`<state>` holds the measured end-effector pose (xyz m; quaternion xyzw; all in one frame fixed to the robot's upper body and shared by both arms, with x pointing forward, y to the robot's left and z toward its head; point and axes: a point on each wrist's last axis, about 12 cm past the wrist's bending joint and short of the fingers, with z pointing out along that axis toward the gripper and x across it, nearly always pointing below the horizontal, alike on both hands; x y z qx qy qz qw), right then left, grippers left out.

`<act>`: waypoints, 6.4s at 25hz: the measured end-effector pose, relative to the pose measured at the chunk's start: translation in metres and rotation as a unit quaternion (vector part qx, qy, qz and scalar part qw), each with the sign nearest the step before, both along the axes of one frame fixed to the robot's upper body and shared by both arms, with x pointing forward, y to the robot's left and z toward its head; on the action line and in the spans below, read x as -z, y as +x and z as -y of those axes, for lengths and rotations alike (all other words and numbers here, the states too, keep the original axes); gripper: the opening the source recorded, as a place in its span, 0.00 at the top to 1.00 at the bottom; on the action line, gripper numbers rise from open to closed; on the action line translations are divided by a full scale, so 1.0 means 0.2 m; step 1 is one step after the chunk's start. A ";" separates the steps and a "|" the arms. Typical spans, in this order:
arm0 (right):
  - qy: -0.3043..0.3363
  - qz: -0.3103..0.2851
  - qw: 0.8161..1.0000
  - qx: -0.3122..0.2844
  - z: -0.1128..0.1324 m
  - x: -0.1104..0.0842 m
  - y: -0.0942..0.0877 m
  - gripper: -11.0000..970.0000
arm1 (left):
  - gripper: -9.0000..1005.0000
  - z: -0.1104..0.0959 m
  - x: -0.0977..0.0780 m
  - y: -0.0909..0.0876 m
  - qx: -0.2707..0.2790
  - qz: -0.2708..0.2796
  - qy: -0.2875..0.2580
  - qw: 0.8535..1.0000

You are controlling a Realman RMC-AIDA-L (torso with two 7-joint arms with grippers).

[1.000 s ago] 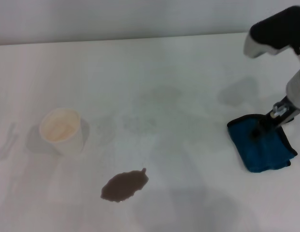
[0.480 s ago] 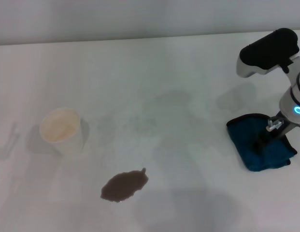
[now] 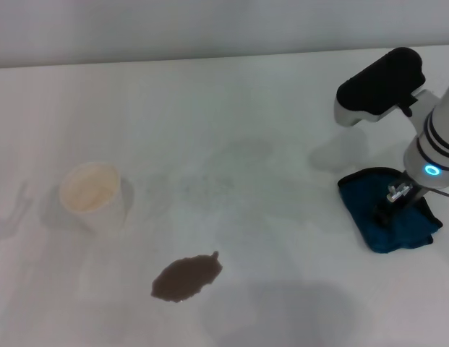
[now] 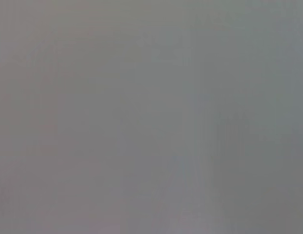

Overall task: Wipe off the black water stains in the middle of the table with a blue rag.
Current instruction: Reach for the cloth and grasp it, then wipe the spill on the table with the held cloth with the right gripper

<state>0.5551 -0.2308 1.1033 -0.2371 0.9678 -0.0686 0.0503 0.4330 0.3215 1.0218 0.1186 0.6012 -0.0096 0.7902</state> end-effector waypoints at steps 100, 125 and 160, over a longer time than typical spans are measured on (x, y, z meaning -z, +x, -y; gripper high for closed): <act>0.031 0.019 0.974 -0.225 -0.86 -0.04 -0.06 0.89 | 0.12 -0.03 0.00 -0.03 -0.008 0.001 0.022 1.000; 0.121 -0.041 0.936 -0.329 -1.10 -0.03 -0.36 0.88 | 0.12 -0.04 0.01 -0.04 -0.010 -0.001 0.021 1.000; 0.027 0.007 0.968 -0.251 -0.88 -0.04 -0.08 0.86 | 0.12 -0.04 0.01 -0.04 -0.018 0.001 0.033 0.999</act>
